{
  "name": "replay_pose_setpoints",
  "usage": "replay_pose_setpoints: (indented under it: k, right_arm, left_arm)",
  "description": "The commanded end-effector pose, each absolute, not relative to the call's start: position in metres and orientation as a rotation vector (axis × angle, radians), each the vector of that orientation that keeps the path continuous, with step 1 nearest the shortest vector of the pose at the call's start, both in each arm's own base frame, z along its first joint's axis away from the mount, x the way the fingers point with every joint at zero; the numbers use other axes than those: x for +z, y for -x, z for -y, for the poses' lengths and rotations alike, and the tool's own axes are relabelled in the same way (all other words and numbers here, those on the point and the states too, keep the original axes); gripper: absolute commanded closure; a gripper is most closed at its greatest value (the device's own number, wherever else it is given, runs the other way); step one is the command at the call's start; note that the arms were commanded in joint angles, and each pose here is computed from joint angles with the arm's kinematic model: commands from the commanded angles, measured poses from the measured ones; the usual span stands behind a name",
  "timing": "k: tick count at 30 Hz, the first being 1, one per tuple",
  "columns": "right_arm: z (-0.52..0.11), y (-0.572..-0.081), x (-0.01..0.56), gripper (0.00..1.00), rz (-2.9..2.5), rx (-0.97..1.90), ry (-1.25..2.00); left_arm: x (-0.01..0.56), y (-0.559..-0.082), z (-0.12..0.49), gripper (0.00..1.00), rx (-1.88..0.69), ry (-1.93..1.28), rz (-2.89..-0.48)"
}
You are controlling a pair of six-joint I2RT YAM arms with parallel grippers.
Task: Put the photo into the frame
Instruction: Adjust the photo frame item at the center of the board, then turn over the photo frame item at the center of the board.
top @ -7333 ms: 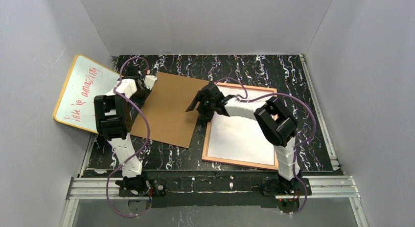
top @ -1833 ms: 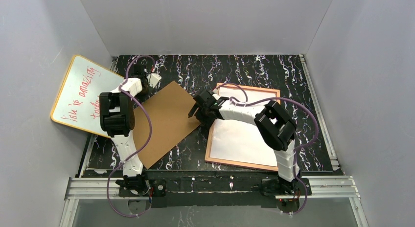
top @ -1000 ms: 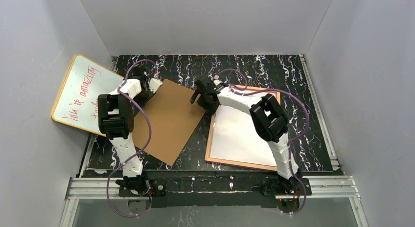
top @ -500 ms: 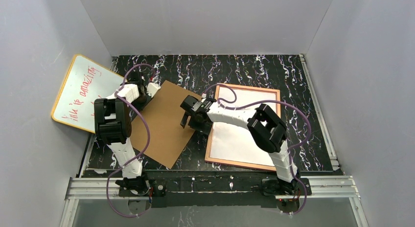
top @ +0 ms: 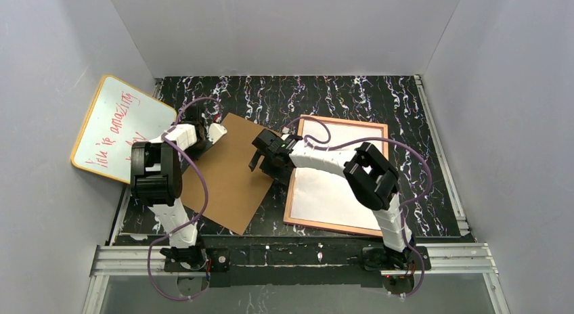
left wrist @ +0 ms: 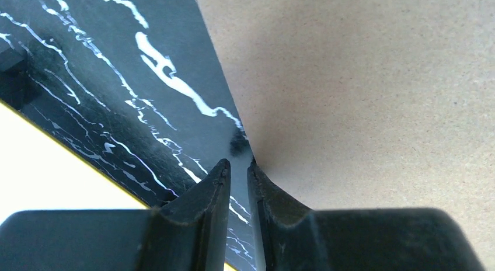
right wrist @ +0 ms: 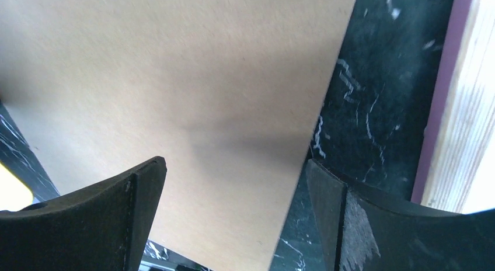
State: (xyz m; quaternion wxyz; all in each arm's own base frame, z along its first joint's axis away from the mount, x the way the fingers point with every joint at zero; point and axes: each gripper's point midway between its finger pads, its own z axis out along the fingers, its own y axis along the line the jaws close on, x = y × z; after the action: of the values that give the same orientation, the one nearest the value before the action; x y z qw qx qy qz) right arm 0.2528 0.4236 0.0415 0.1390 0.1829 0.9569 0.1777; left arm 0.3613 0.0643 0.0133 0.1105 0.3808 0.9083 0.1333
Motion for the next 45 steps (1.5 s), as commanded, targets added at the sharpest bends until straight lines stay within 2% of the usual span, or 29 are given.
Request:
replay_pose_setpoints:
  k: [1, 5, 8, 17, 24, 30, 36, 45]
  right_arm:
    - [-0.406, -0.291, 0.029, 0.01, -2.673, 0.433, -0.631]
    - [-0.397, -0.315, 0.039, 0.01, -2.635, 0.403, -0.627]
    - [-0.393, -0.313, 0.044, 0.01, -2.645, 0.390, -0.616]
    - [-0.388, -0.253, 0.034, 0.01, -2.761, 0.263, -0.522]
    - [-0.377, -0.232, 0.029, 0.01, -2.779, 0.191, -0.511]
    - [-0.374, -0.226, 0.025, 0.01, -2.756, 0.202, -0.524]
    - [-0.390, -0.229, 0.018, 0.01, -2.735, 0.343, -0.550]
    - [-0.409, -0.240, 0.021, 0.01, -2.735, 0.399, -0.568]
  left_arm:
    - [-0.045, -0.250, -0.006, 0.81, -0.173, -1.324, -2.956]
    - [-0.041, -0.254, 0.005, 0.82, -0.201, -1.319, -2.955]
    - [-0.039, -0.259, -0.002, 0.82, -0.159, -1.309, -2.962]
    - [-0.019, -0.282, -0.046, 0.83, -0.077, -1.139, -2.972]
    - [-0.011, -0.290, -0.056, 0.83, -0.119, -1.005, -2.955]
    - [-0.042, -0.274, -0.039, 0.81, -0.293, -0.911, -3.026]
    - [-0.051, -0.262, -0.019, 0.81, -0.431, -0.896, -3.054]
    - [-0.054, -0.249, 0.018, 0.81, -0.534, -1.028, -3.035]
